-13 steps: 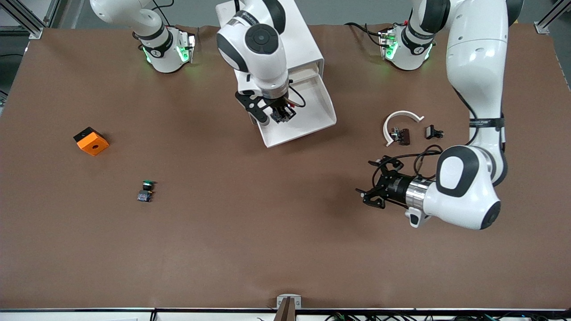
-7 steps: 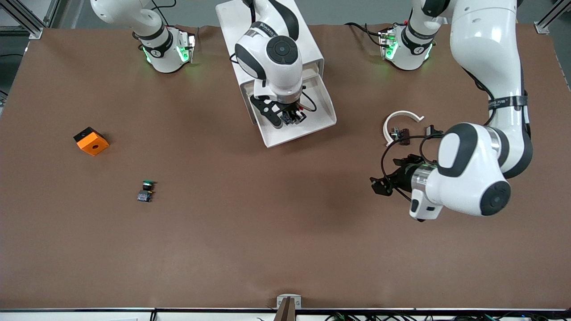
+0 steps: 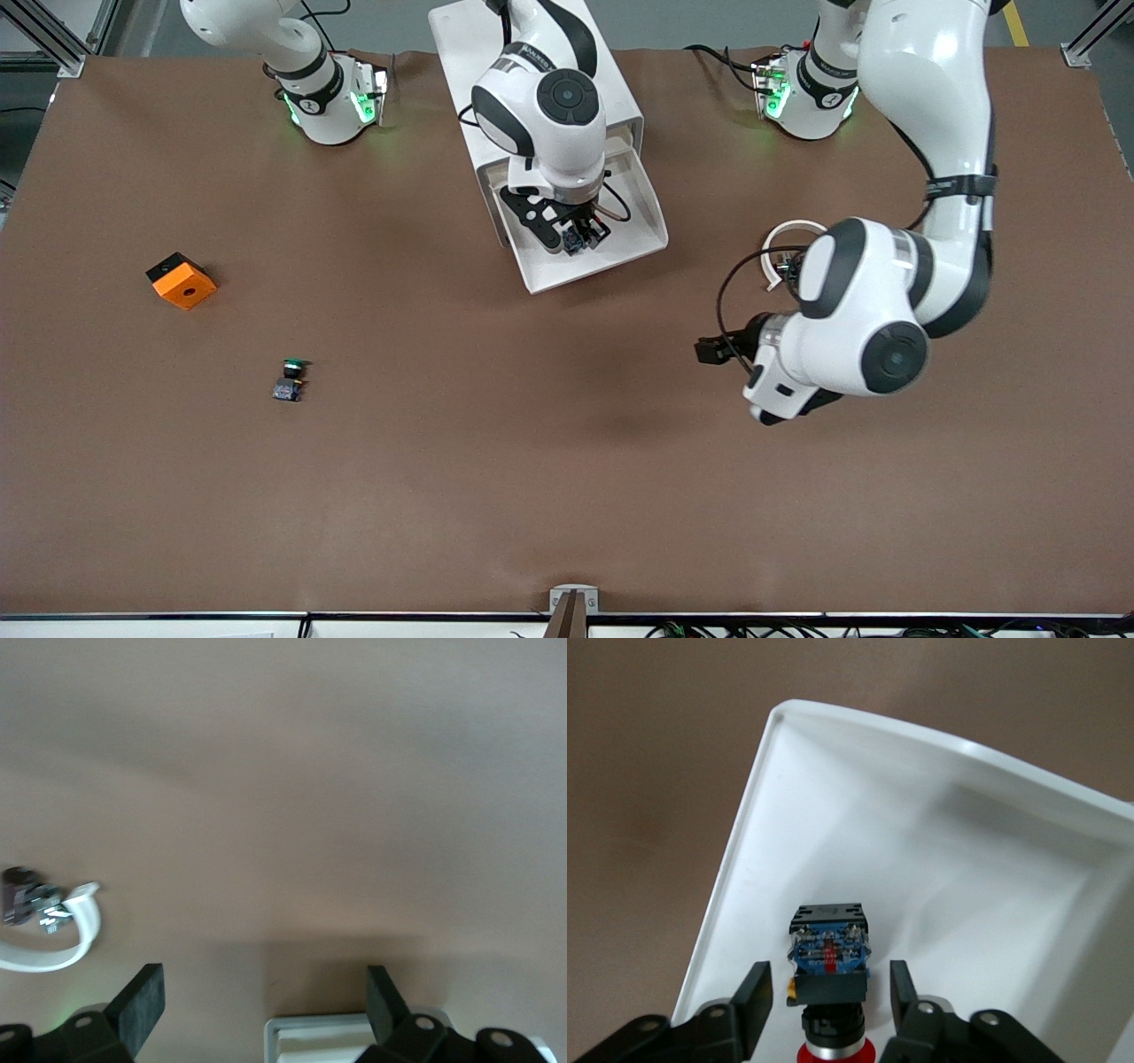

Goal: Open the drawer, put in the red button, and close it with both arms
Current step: 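Lower the red button into the drawer and open the right gripper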

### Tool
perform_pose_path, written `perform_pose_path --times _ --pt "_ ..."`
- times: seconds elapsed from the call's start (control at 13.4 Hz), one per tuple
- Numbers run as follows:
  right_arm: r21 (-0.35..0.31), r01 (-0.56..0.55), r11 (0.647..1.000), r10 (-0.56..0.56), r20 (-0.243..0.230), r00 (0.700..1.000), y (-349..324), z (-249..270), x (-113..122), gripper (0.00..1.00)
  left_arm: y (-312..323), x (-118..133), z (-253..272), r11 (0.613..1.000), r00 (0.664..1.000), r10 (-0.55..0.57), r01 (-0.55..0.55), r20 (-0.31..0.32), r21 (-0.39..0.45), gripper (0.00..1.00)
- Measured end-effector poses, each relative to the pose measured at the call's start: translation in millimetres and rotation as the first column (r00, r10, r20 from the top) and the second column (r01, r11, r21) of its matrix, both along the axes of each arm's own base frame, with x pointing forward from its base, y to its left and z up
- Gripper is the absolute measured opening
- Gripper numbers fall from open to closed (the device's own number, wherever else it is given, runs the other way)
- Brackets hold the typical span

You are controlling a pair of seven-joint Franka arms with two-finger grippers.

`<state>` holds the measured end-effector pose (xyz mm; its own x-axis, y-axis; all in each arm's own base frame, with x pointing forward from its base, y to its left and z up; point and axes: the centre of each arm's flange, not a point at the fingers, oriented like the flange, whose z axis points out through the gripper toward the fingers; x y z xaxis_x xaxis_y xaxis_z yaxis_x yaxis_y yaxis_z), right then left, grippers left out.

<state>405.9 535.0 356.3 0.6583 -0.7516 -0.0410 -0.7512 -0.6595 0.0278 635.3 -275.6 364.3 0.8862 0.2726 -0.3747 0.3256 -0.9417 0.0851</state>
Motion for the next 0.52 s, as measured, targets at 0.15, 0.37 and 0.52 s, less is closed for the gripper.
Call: perform_pose_path --times 0.15,0.37,0.52 --pt "-0.004 -0.01 1.0 0.01 0.017 1.0 1 5 2 0.89 -16 -26 -16 1.0 0.999 0.002 -0.001 0.039 -0.029 1.0" --pt "-0.025 -0.05 0.998 0.05 0.007 0.999 -14 35 29 1.0 -40 -71 -36 0.999 1.0 -0.019 0.02 0.024 -0.041 1.0" --pt "-0.041 -0.106 0.993 0.106 -0.018 0.994 -42 73 59 1.0 -53 -91 -43 0.999 0.999 -0.027 0.029 0.031 -0.046 1.0"
